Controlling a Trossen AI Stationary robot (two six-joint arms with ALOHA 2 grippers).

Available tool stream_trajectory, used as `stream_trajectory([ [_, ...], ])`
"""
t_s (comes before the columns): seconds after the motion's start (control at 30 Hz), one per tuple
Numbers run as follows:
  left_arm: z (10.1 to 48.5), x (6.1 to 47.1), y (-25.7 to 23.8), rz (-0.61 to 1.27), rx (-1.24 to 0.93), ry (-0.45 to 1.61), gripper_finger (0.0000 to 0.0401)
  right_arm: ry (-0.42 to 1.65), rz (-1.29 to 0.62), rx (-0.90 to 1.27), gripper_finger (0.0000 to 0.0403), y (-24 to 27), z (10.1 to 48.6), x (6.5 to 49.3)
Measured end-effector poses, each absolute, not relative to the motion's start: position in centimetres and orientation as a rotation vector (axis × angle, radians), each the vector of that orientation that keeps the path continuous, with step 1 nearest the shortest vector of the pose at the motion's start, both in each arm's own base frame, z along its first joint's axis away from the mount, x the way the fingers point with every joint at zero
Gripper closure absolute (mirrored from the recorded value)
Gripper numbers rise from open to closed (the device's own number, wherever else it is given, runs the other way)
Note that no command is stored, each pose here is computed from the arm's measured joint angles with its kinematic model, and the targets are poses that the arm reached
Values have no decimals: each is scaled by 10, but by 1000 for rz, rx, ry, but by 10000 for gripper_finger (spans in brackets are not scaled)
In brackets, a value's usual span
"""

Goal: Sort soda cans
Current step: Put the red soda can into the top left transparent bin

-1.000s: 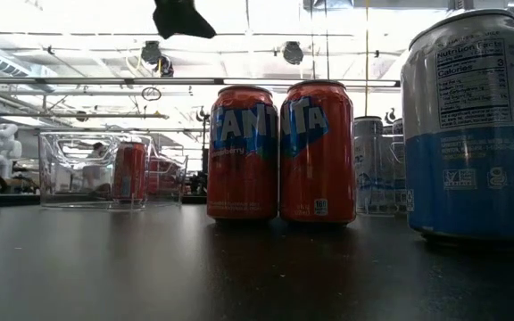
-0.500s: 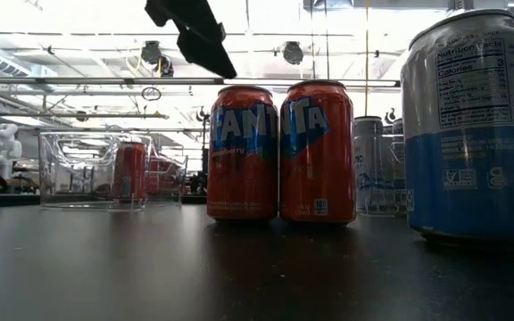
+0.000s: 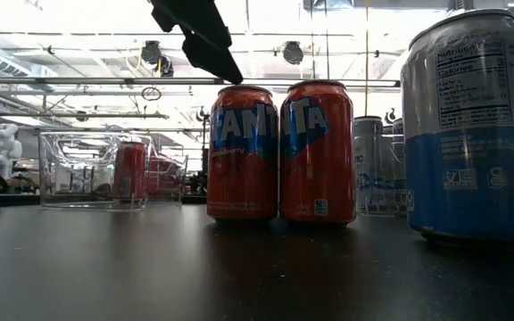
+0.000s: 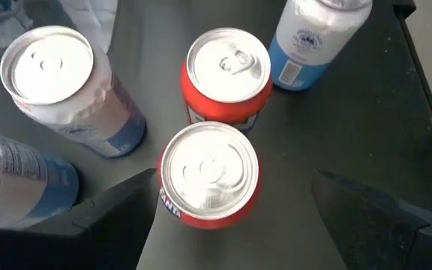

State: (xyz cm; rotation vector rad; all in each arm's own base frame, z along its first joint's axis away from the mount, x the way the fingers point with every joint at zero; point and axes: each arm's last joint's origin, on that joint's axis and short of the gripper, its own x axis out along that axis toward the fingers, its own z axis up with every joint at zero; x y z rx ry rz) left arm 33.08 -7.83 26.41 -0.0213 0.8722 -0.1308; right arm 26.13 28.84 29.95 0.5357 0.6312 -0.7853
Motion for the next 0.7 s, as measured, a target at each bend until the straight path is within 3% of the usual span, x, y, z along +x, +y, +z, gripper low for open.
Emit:
stream_trajectory([
  [0.23, 266, 334, -75, -119, -28, 842, 44, 629, -659, 542, 106, 237, 319, 224],
  [0.47, 266, 335, -68, -99, -37, 842, 44, 504, -341, 674, 106, 205, 296, 198],
  [0.7, 261, 338, -69, -96, -38, 853, 44, 381, -270, 823, 106, 182, 269, 192],
])
